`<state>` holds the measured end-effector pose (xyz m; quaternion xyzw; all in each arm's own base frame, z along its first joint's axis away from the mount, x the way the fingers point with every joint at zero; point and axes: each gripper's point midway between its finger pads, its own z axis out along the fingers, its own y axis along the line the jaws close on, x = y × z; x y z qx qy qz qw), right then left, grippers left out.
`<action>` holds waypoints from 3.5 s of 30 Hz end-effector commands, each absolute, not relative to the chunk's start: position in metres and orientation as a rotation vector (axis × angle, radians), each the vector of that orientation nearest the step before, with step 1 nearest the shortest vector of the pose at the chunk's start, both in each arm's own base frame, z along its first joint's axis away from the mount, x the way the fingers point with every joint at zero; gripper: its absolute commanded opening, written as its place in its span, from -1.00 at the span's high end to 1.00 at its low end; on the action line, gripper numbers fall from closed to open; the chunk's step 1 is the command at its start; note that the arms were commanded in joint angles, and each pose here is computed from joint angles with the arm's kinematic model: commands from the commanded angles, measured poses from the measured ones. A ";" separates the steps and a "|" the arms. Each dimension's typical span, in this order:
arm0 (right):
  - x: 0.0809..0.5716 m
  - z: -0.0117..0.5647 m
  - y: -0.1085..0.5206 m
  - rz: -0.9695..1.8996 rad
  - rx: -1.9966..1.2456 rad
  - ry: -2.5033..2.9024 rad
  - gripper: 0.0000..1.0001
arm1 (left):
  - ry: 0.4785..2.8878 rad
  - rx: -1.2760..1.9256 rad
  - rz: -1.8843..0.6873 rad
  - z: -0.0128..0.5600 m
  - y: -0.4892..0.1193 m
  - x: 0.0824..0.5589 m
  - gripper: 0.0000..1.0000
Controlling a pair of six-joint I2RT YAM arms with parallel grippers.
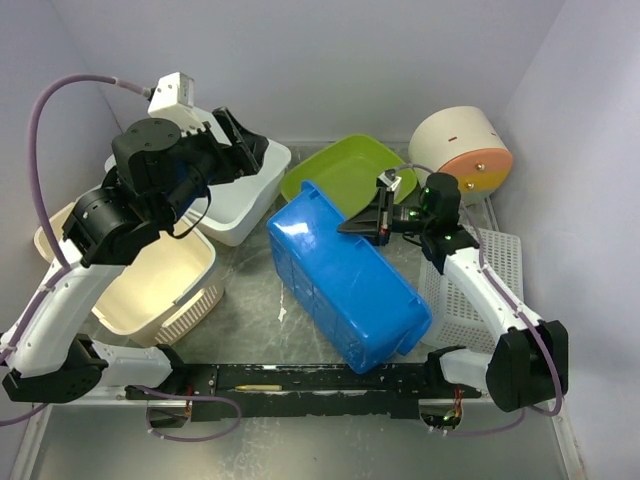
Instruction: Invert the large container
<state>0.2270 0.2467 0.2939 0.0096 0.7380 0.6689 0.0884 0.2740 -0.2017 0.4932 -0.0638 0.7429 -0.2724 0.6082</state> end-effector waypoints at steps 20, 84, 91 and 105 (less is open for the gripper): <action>0.276 0.132 0.157 1.204 0.102 2.667 -0.14 | 1.770 -0.057 -0.668 0.465 -0.231 0.284 -0.75; 0.159 0.135 0.105 0.550 0.810 2.544 -0.31 | 2.530 0.614 -0.603 0.139 -0.275 0.186 -0.83; 0.165 0.119 0.137 0.761 0.764 2.585 -0.31 | 2.585 0.603 -0.578 0.120 -0.271 0.185 -0.84; 0.276 0.153 0.140 0.590 0.564 2.406 -0.32 | 2.555 0.568 -0.648 0.123 -0.302 0.204 -0.82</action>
